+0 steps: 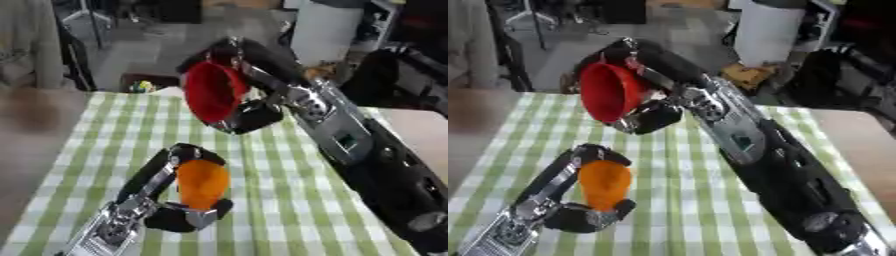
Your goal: Pour the contents of one cup into another cup.
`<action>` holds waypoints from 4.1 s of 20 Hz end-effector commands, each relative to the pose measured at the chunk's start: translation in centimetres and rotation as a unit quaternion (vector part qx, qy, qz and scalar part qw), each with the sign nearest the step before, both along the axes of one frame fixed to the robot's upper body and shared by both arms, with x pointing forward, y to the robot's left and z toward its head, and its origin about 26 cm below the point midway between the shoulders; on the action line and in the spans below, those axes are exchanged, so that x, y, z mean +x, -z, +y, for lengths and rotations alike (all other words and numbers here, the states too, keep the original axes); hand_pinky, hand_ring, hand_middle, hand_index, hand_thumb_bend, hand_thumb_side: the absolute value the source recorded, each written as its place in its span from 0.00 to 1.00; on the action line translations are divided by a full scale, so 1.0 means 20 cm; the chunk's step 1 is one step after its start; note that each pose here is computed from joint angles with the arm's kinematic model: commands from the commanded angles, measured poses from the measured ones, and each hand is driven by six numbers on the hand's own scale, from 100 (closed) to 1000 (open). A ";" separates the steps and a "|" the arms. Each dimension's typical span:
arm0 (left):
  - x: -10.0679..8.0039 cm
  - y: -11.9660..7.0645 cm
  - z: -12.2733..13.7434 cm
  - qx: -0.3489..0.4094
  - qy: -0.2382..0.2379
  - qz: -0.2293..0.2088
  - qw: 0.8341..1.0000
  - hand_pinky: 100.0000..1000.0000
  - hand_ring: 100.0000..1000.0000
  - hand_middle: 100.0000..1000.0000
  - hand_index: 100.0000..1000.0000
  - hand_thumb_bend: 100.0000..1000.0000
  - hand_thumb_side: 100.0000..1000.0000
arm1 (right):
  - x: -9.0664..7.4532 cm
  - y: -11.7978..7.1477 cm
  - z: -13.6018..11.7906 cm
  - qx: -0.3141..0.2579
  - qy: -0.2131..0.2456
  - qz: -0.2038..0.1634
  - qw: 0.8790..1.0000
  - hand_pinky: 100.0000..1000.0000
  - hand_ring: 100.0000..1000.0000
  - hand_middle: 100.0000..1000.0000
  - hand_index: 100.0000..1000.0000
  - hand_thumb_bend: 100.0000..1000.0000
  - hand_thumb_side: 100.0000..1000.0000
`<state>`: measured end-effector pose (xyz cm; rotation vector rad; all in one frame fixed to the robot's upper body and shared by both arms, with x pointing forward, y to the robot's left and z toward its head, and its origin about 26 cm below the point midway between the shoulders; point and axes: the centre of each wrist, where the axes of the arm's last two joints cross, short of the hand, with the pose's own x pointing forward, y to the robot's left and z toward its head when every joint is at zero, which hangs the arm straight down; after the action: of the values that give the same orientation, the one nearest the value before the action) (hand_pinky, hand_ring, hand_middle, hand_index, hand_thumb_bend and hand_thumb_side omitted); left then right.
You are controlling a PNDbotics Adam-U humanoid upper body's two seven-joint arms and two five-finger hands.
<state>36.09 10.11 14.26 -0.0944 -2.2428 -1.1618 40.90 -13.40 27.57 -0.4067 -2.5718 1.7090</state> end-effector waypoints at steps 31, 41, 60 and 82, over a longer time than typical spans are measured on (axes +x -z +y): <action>0.01 -0.04 0.00 -0.017 -0.005 -0.002 1.000 0.09 0.18 0.25 0.63 0.00 0.08 | -0.01 -0.01 0.01 -0.082 0.019 -0.216 0.973 0.55 0.49 0.40 0.79 0.10 0.00; 0.00 -0.05 0.00 -0.018 -0.005 -0.004 1.000 0.09 0.18 0.25 0.63 0.00 0.08 | 0.00 0.00 0.01 -0.081 0.018 -0.225 0.971 0.56 0.49 0.40 0.79 0.11 0.00; 0.12 0.14 0.11 0.000 -0.093 -0.034 0.995 0.13 0.22 0.27 0.64 0.17 0.14 | -0.03 0.03 -0.05 0.033 0.014 -0.079 0.996 0.41 0.42 0.20 0.78 0.02 0.00; 0.22 0.37 0.28 -0.016 -0.225 -0.101 0.969 0.59 0.69 0.78 0.84 1.00 0.69 | -0.16 0.12 -0.10 0.131 -0.015 0.071 0.989 0.31 0.37 0.17 0.77 0.00 0.00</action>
<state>40.23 15.19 5.79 0.5022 -2.2742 -0.9403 38.04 -14.81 23.79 -0.2097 -2.6233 1.3510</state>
